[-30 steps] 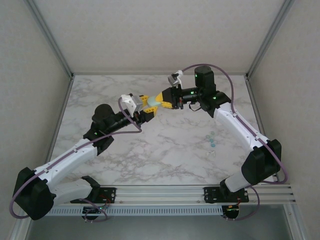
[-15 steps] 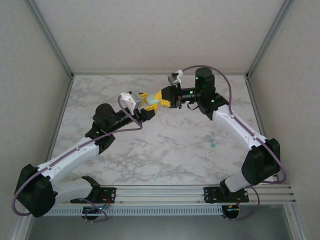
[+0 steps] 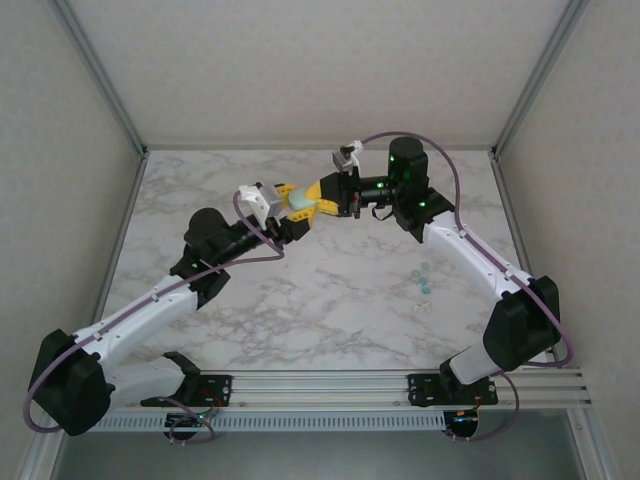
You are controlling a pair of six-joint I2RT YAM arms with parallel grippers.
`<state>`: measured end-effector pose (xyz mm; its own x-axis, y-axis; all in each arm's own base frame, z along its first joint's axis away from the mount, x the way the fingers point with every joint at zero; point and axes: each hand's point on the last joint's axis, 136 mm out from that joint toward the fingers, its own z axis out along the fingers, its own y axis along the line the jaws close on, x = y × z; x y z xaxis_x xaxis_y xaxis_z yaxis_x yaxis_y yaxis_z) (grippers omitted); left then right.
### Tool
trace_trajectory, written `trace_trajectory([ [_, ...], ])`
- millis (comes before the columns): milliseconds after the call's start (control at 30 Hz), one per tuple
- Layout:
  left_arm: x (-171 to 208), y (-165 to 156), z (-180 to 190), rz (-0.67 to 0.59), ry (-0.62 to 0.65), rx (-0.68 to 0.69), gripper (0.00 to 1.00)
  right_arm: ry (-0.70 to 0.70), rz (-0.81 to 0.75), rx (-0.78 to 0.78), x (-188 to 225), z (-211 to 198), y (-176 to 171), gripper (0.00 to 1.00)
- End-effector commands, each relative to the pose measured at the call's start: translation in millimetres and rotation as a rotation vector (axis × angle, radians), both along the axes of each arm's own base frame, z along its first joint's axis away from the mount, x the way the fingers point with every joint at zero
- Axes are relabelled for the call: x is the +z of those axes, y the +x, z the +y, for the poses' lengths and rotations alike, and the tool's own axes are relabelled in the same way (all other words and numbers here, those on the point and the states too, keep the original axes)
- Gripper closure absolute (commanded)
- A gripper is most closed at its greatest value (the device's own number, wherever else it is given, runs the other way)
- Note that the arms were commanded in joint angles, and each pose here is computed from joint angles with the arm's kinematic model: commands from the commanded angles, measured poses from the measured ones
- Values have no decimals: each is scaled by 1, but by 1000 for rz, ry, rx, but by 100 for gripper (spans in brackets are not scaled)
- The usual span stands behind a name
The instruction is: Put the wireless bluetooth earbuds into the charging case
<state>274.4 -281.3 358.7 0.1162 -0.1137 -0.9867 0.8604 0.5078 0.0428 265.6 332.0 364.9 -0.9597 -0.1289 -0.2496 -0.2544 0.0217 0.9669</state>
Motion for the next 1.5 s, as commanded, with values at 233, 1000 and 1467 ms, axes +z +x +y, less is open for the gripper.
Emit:
trace_trajectory([
  [233,6,1,10,-30,-12,30,47,53,-19,-29,18,-7,1,85],
  [1000,15,1,1,-21,-40,-21,51,47,-19,-42,13,-7,2,85],
  [1467,10,3,0,-14,-12,-19,50,60,-11,-45,17,-7,2,85],
])
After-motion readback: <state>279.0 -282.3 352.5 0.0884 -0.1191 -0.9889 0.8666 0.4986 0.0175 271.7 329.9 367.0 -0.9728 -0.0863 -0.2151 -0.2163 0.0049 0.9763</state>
